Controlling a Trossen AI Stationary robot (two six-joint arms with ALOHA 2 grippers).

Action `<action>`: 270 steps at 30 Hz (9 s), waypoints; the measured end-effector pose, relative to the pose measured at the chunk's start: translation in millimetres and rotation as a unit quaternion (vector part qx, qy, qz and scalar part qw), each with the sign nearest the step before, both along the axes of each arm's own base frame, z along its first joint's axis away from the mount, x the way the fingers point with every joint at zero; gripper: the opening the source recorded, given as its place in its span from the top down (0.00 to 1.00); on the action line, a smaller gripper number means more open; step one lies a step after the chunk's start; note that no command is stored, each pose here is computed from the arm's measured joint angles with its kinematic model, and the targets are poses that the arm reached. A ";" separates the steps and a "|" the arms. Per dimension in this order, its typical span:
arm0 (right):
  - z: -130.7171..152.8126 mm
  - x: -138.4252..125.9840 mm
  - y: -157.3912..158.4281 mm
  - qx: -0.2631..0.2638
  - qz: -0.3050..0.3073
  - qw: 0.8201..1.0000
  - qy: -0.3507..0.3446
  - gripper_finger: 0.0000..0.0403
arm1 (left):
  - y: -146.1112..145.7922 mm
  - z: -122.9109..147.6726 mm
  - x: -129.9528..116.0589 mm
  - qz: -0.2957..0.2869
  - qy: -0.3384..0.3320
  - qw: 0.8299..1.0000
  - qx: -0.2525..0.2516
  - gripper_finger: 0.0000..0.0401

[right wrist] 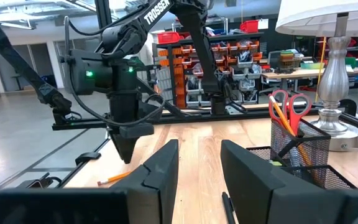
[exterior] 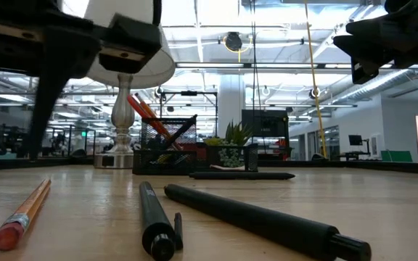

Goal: Pick and place office supplies into organizer
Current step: Put the pencil into the black desk organizer

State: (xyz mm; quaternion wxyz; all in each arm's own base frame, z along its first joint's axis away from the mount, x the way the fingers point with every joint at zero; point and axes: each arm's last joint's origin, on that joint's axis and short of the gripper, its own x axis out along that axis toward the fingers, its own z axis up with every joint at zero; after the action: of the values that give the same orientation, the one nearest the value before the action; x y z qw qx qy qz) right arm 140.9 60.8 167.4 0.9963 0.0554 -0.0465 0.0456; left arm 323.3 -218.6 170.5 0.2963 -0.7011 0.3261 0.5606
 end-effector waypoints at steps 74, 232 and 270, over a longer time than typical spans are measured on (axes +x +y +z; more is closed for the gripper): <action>-0.7 0.1 0.0 -0.002 0.000 1.000 0.003 0.71 | 83.5 -32.6 -31.8 -0.016 0.011 1.000 0.010 0.72; 0.0 0.0 0.0 0.000 0.000 1.000 0.000 0.71 | 54.8 10.0 -15.8 -0.255 -0.135 0.957 -0.043 0.92; 0.0 0.0 0.0 0.000 0.000 1.000 0.000 0.71 | 13.6 44.9 -33.7 -0.846 -0.217 0.292 0.391 0.92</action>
State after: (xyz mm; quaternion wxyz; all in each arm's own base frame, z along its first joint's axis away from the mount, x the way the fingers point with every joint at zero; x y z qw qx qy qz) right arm 140.9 60.8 167.4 0.9963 0.0554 -0.0464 0.0456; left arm 289.5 -205.0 215.4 0.9053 0.0651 0.4046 -0.1121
